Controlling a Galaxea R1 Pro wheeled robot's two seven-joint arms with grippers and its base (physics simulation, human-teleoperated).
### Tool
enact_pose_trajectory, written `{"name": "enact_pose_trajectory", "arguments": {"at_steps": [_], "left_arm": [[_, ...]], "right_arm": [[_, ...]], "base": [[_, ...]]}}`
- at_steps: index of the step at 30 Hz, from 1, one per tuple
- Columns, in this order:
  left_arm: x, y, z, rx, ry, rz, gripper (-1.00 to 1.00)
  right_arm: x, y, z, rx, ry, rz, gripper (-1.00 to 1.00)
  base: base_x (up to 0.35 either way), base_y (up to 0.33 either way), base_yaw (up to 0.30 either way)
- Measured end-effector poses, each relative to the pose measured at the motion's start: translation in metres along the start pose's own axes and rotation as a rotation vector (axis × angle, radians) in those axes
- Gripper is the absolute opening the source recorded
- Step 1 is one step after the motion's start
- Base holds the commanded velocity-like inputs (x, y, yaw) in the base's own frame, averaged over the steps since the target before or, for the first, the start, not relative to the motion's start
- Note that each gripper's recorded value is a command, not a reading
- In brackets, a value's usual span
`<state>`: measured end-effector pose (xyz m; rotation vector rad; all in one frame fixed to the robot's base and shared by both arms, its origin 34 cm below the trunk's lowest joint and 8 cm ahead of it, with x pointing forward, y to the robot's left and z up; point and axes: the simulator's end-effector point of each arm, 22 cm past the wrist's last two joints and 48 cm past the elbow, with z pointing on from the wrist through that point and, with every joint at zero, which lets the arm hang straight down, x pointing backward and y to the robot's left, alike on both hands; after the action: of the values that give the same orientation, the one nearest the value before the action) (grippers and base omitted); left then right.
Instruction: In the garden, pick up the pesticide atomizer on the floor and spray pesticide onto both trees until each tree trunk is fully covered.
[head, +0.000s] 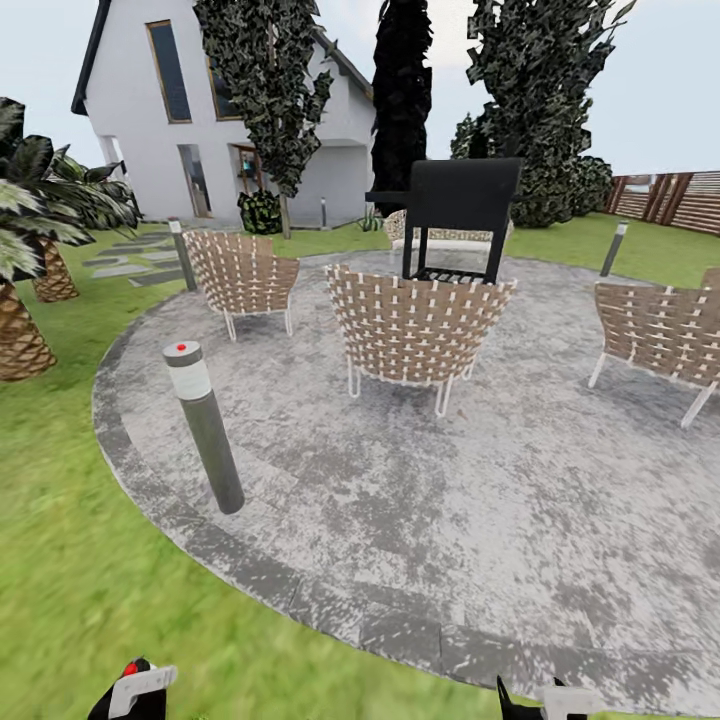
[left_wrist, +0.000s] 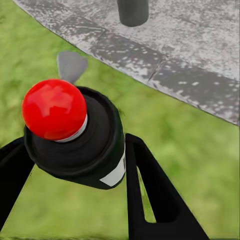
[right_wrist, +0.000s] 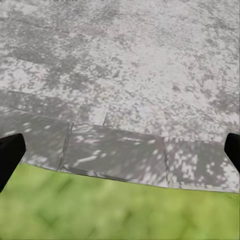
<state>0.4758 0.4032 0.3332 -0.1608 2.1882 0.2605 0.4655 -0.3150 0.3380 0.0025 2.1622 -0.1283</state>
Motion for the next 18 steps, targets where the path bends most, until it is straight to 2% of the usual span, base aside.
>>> {"name": "enact_pose_trajectory", "arguments": {"at_steps": [18], "left_arm": [[0.0002,0.0,0.0,0.0,0.001,0.0,-1.0]], "right_arm": [[0.0,0.0,0.0,0.0,0.0,0.0,1.0]], "base": [[0.0,0.0,0.272]]}}
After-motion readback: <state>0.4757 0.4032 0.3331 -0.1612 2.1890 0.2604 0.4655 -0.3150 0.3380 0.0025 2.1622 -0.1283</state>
